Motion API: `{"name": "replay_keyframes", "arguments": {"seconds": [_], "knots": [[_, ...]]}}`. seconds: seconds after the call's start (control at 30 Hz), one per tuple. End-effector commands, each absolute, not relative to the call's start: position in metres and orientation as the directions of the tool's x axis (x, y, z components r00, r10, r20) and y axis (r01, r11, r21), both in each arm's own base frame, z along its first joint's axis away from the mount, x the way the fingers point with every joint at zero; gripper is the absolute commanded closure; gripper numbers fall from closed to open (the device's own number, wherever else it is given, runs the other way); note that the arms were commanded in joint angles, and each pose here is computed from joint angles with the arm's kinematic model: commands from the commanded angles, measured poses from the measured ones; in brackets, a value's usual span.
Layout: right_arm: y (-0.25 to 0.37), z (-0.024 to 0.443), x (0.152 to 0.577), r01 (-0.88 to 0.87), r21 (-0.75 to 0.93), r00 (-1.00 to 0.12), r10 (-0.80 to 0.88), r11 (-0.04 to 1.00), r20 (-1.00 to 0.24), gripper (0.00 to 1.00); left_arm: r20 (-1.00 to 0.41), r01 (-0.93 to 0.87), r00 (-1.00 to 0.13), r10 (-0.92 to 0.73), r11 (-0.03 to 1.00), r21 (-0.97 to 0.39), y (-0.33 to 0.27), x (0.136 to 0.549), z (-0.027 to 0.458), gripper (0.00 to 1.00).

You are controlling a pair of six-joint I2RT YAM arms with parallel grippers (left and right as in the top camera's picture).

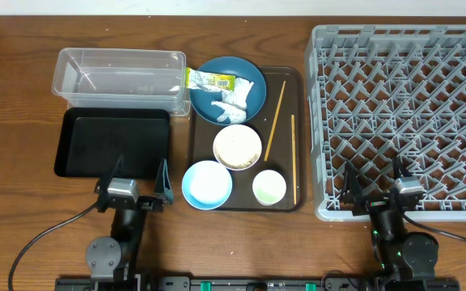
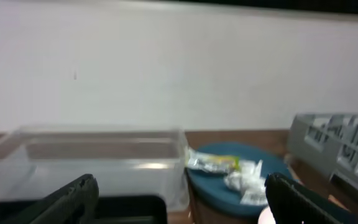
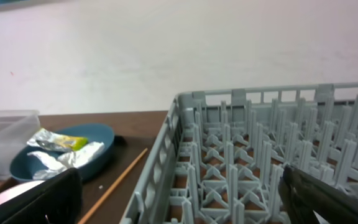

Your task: Sort waste into correct bins and load items into the dishwasher rack

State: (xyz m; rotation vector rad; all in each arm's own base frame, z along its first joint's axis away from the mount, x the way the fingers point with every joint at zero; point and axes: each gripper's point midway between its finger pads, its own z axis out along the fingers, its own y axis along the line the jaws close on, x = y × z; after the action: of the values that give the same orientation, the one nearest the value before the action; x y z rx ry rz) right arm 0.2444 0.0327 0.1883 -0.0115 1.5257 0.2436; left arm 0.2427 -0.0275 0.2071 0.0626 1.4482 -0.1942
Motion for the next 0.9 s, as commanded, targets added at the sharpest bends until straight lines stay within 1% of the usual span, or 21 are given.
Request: {"name": "replay_keyframes", "arguments": {"seconds": [0.0, 0.07, 0.17, 0.3, 0.37, 0.47, 0.63, 0.87], "knots": [[0.037, 0.205, 0.241, -0.195, 0.136, 0.071, 0.152, 0.971, -0.986, 0.01, -0.978, 0.209, 0.178, -0.107, 0.976, -0.069, -0.033, 0.234, 0.239, 0.12], [0.037, 0.217, 0.24, -0.197, 0.107, 0.113, 0.131, 0.974, -0.985, 0.01, -0.975, 0.209, 0.194, -0.106, 0.976, -0.065, -0.033, 0.232, 0.252, 0.12], [0.036, 0.241, 0.237, -0.194, 0.06, 0.181, 0.095, 0.979, -0.979, 0.01, -0.978, 0.202, 0.182, -0.097, 0.977, -0.059, -0.032, 0.231, 0.265, 0.12], [0.036, 0.269, 0.236, -0.183, -0.001, 0.216, 0.04, 0.983, -0.976, 0.01, -0.982, 0.201, 0.163, -0.095, 0.978, -0.061, -0.032, 0.236, 0.281, 0.12], [0.036, 0.281, 0.238, -0.178, -0.022, 0.213, 0.017, 0.984, -0.977, 0.01, -0.985, 0.2, 0.145, -0.094, 0.978, -0.064, -0.032, 0.241, 0.29, 0.12], [0.037, 0.297, 0.248, -0.176, -0.02, 0.181, 0.012, 0.984, -0.983, 0.01, -0.99, 0.197, 0.11, -0.089, 0.978, -0.066, -0.032, 0.253, 0.302, 0.12], [0.042, 0.315, 0.276, -0.199, -0.01, 0.064, 0.003, 0.98, -0.998, 0.01, -0.999, 0.189, 0.009, -0.049, 0.981, -0.047, -0.033, 0.278, 0.319, 0.12], [0.046, 0.343, 0.309, -0.205, 0.004, -0.145, -0.027, 0.979, -0.989, 0.01, -0.965, 0.175, -0.261, -0.032, 0.981, -0.08, -0.033, 0.32, 0.327, 0.12]]}}
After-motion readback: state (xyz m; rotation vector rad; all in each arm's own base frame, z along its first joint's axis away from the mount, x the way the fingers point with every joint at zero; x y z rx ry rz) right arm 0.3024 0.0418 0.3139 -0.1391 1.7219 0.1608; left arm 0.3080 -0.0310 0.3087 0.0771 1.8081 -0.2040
